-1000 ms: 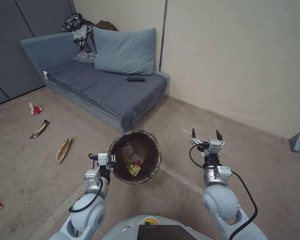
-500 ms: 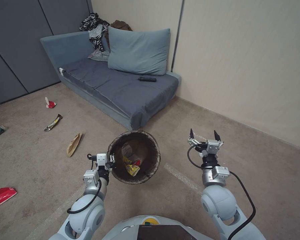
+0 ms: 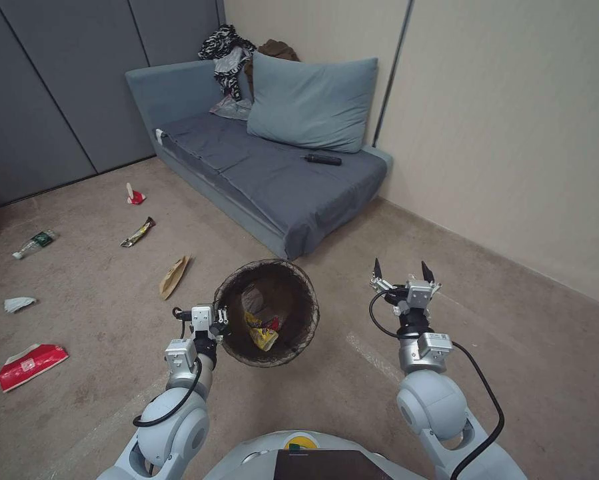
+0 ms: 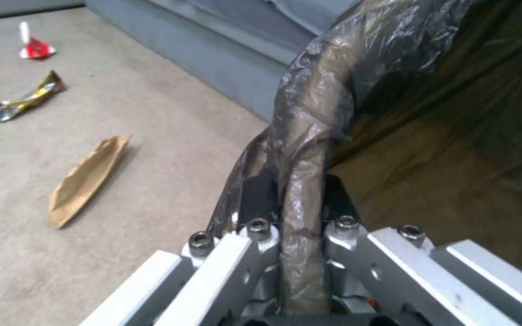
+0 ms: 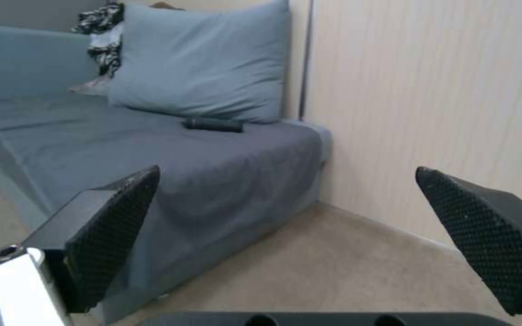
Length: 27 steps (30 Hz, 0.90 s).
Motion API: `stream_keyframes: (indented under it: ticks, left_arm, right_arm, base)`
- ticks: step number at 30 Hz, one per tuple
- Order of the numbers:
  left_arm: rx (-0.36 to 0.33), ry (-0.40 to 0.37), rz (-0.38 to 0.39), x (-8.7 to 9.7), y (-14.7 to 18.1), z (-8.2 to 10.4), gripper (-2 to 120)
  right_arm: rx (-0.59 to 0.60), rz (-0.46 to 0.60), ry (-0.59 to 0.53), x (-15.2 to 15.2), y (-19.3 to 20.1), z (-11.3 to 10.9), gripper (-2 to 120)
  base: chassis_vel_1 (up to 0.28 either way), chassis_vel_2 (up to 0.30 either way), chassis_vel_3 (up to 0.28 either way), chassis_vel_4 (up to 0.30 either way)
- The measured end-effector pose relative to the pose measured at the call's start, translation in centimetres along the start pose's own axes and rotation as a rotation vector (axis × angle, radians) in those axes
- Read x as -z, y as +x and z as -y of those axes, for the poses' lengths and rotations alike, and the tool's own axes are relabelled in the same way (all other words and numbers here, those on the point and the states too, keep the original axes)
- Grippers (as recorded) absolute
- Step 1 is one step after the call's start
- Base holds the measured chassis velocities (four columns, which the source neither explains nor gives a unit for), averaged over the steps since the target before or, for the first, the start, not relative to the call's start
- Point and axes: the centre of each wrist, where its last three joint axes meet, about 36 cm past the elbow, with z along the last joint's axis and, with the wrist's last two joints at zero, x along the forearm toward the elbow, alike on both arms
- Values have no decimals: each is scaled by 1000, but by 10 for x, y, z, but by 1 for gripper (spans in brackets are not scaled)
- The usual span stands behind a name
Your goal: Pick up the trash bin, then pick up the garbage from the floor and place it into the trash bin.
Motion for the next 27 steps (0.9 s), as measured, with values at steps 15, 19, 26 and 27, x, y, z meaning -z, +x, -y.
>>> stream_keyframes:
  ticks: [15,19,26,27]
  left_arm:
    - [4,-2,6,2,-1,-2,2]
    - [5,-2,8,2,-1,-2,2]
    - [9,-2,5,1,-2,-2,2]
    - [9,-2,5,1,-2,-2,2]
  right_arm:
    - [3,-3,-3,0,-1,-3,100]
    - [4,-3,-4,0,-2,-3,100]
    - [3,-9,-9,-2,-1,-6,100]
    - [3,-9,-9,-2,-2,-6,100]
  base:
    - [72,73,77,80]
    - [115,120,99,108]
    - [114,128,129,125]
    - [115,120,142,149]
